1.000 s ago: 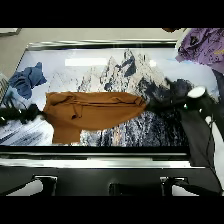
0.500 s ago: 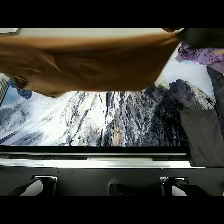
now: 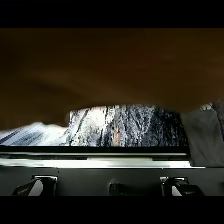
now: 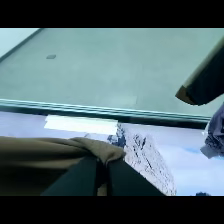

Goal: Fold the clothes and pants, and hang the long-sleeved shirts on hangers.

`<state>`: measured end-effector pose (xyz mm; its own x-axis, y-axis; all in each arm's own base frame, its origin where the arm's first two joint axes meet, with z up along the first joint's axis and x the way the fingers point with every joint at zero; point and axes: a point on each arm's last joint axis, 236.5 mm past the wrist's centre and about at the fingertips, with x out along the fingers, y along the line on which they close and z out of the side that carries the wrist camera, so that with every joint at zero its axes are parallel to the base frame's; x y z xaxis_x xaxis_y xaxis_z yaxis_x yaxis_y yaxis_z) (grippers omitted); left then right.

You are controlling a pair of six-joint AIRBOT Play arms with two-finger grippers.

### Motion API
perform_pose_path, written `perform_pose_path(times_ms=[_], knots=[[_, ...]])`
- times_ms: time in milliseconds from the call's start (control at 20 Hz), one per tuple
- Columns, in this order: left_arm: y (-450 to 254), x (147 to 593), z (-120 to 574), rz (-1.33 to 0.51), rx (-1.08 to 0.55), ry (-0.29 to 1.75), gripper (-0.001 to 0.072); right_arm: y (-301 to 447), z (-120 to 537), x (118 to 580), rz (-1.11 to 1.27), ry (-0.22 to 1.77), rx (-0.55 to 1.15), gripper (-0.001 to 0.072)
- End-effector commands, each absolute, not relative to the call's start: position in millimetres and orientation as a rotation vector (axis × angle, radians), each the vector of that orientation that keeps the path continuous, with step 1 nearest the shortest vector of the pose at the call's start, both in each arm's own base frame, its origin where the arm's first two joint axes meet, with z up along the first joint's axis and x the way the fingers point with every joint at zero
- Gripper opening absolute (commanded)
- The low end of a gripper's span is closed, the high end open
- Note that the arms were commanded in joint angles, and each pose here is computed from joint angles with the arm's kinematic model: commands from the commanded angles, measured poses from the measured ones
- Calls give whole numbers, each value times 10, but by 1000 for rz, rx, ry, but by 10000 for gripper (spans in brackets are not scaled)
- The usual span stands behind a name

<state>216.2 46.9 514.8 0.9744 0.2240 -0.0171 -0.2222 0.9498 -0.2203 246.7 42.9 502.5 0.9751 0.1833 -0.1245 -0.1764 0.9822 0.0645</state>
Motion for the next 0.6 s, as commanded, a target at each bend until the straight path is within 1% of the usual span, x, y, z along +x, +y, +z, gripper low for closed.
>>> perform_pose_path(times_ms=[0,100,200,400,550], knots=[[511,2327,4844,226,-247,89,16,339,4674,2738,139,261,94,30],[382,2802,4291,104,-265,279,15,412,4130,3179,166,444,128,30],[339,3275,3620,11,-324,466,15,492,3476,3644,195,644,161,31],[409,4098,1963,-63,-371,839,15,503,2024,4428,187,1025,208,31],[366,4683,914,-91,-390,987,15,494,983,4869,171,1213,237,31]])
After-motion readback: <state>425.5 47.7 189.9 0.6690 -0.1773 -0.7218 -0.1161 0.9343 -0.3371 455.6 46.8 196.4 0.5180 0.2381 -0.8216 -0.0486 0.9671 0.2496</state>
